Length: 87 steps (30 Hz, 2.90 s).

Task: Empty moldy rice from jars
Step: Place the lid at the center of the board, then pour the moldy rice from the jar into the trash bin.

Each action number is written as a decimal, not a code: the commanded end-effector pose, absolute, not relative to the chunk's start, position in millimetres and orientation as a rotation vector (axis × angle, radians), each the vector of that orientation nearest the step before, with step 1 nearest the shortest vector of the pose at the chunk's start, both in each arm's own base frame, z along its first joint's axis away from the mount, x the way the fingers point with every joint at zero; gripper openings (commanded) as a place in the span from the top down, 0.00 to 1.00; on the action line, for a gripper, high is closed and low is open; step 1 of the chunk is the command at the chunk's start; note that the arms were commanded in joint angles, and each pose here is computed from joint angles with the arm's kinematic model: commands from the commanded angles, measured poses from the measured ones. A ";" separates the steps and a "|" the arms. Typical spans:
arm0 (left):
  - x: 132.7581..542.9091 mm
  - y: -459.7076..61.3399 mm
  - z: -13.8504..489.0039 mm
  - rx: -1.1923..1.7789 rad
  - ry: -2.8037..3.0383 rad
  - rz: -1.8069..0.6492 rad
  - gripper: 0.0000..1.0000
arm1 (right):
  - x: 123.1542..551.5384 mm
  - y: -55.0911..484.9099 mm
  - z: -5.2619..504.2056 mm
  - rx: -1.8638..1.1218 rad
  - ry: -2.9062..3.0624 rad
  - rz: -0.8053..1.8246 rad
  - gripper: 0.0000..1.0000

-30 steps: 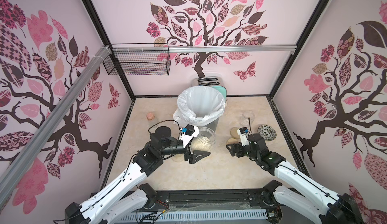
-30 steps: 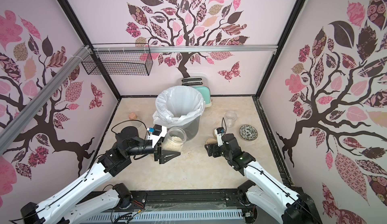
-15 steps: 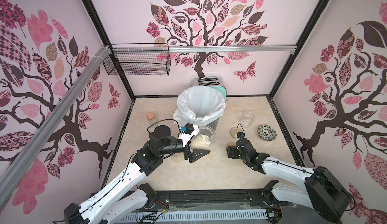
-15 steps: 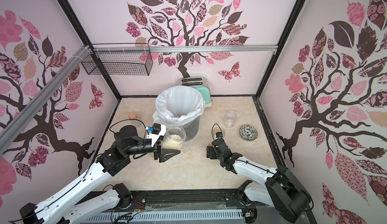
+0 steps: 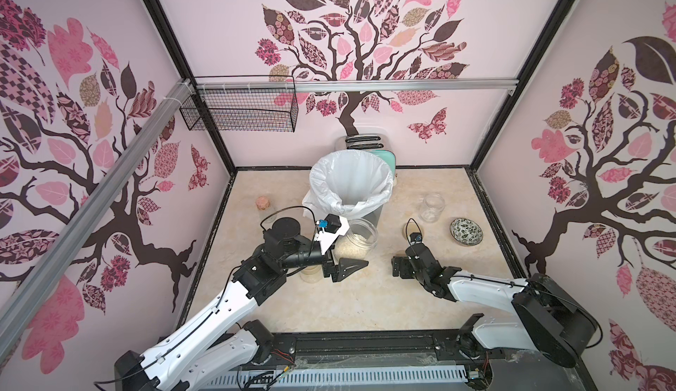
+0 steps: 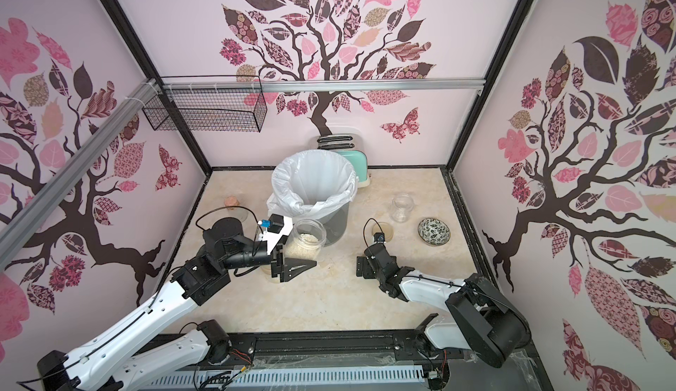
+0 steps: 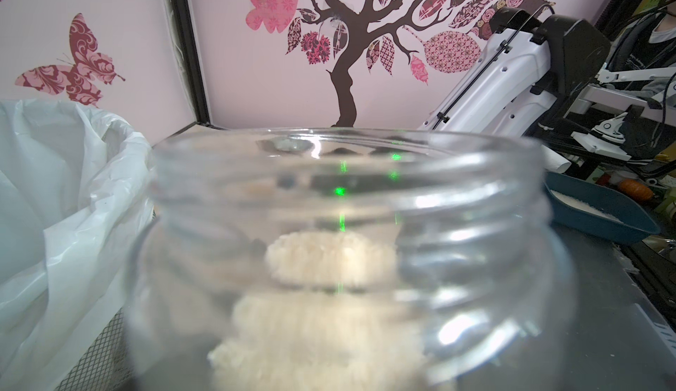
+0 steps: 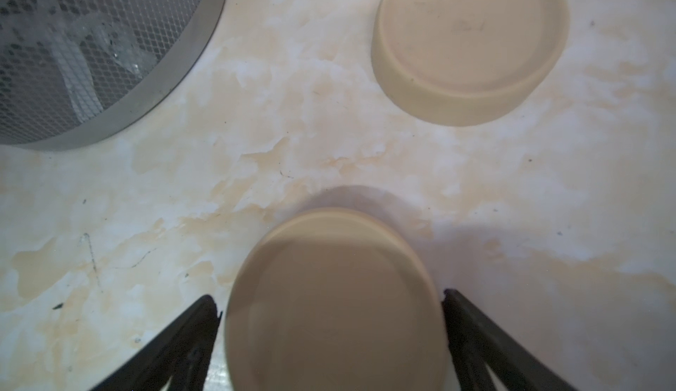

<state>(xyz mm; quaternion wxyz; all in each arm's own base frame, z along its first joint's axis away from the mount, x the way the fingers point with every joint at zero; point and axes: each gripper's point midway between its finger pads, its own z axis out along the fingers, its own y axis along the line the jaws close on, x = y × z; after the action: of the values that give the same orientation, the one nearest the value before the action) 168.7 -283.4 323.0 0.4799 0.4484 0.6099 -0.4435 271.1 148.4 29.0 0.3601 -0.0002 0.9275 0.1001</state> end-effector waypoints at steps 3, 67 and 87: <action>171.0 -282.9 362.4 1.074 1.339 -1.050 0.38 | 273.0 149.5 49.6 0.020 2.365 0.270 0.00; 374.5 -269.9 389.4 1.315 1.327 -0.547 0.35 | 334.9 344.3 398.6 -1.359 1.699 0.824 0.83; 400.9 -262.0 377.0 1.334 1.319 -0.349 0.02 | 360.4 347.4 398.3 -1.217 1.626 1.029 1.00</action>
<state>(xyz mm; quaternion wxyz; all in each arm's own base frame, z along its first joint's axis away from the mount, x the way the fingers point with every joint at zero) 399.3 -261.8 348.3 0.5388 0.5734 0.5936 -0.1690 359.8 344.7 365.5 0.3773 -0.4824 0.6878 0.3897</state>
